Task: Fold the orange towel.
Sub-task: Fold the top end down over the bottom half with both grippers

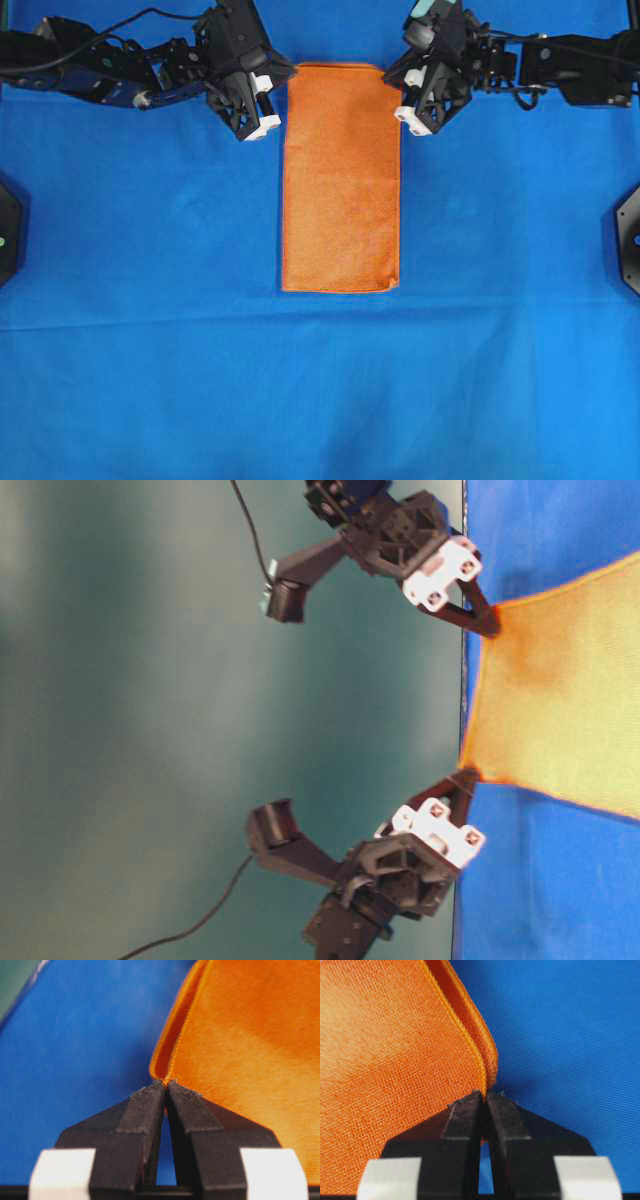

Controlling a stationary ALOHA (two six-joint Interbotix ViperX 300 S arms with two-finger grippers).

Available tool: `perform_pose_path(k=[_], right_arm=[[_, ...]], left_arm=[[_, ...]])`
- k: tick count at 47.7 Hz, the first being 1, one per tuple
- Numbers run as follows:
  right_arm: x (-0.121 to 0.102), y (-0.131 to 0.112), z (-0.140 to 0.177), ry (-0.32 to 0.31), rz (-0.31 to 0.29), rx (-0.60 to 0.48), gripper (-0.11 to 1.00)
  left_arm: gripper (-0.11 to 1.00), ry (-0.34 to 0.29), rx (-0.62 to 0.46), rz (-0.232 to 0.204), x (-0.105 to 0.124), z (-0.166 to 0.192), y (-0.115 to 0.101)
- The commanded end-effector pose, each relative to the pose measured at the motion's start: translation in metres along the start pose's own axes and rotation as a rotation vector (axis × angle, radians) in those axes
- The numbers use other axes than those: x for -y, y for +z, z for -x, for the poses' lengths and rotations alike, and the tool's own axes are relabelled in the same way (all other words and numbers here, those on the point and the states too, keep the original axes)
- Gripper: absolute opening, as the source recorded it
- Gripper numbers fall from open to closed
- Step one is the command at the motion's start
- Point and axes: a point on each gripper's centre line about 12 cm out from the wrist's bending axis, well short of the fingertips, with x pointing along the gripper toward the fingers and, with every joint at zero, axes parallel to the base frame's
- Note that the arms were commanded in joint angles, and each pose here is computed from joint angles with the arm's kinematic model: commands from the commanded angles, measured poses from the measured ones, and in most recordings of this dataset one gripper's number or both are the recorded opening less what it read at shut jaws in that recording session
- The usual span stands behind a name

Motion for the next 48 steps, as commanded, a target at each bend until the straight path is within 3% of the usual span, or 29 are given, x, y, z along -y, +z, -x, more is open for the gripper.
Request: perform_pose_path(k=[1,15,29,38,48], right_arm=[[-0.006,0.016,0.017,0.009,0.01,0.058,0.03],[-0.034,0.012,0.048,0.062,0.041,0.093,0.03],[-0.078,-0.009,0.071,0.159,0.066,0.066,0.03],[-0.111,-0.027,0.078,0.232,0.092,0.013,0.03],[-0.142,-0.036,0.083,0.307,0.107,-0.017,0.03]], left_arm=[[0.02,-0.013,0.069,-0.017,0.007,0.014,0.026],[0.02,-0.098,0.027,-0.062,0.04,0.042,0.036],[0.02,-0.225,-0.041,-0.101,0.093,0.061,0.024],[0.02,-0.318,-0.092,-0.163,0.132,0.074,0.011],[0.02,-0.385,-0.14,-0.219,0.158,0.086,-0.001]])
